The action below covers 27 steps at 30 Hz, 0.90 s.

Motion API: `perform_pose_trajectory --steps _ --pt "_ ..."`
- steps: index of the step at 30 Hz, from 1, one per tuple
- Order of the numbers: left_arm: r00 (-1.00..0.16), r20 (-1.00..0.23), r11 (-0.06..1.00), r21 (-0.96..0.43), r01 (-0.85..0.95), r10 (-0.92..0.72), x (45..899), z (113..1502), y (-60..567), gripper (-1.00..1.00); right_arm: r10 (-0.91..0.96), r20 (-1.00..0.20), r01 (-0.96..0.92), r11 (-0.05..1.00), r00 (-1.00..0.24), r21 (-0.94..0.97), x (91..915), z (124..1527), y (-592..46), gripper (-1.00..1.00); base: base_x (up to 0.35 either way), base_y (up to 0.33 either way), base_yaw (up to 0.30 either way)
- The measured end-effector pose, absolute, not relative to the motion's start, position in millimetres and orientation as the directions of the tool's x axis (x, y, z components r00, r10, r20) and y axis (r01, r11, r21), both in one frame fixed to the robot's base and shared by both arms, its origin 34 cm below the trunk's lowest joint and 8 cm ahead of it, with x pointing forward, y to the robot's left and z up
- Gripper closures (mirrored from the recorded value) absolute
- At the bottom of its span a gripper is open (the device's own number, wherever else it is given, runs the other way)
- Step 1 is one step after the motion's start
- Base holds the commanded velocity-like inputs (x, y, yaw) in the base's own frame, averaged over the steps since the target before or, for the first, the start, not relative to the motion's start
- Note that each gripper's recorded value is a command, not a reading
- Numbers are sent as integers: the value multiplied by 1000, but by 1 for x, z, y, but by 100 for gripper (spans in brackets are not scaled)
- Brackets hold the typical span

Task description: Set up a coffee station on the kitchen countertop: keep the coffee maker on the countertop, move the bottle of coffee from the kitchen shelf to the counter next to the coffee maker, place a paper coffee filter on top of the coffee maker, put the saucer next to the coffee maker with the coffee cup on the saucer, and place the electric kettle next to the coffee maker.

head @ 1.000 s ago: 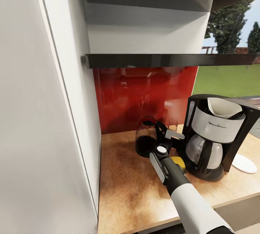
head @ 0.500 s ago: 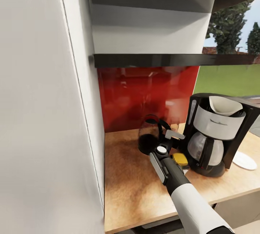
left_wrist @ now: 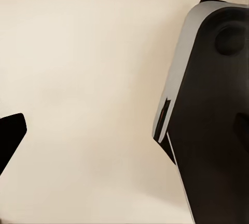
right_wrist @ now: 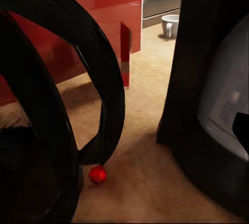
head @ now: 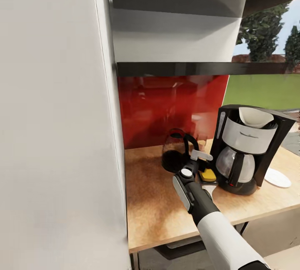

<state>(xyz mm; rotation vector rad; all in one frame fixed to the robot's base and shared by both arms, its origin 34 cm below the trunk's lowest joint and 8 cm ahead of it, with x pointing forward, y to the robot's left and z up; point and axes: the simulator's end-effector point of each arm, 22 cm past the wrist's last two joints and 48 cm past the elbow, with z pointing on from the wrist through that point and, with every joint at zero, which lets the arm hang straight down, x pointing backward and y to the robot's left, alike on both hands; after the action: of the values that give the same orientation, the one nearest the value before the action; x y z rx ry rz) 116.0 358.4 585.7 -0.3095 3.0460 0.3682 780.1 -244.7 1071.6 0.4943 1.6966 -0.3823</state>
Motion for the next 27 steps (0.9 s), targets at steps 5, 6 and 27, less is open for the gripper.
perform_pose_trajectory --steps 5,6,27 --pt "-978 -81 952 228 -205 -191 116 586 357 -100 111 -983 522 852 -143 21 780 1072 -245 -100 -273 69 0" --pt "-978 -81 952 228 -205 -191 116 586 357 -100 111 -983 522 853 -143 21 780 1072 -245 -100 -276 32 0" --pt "-976 -87 949 231 -213 -198 117 586 360 -100 111 -983 522 852 -143 21 780 1072 -245 -100 -236 128 0"
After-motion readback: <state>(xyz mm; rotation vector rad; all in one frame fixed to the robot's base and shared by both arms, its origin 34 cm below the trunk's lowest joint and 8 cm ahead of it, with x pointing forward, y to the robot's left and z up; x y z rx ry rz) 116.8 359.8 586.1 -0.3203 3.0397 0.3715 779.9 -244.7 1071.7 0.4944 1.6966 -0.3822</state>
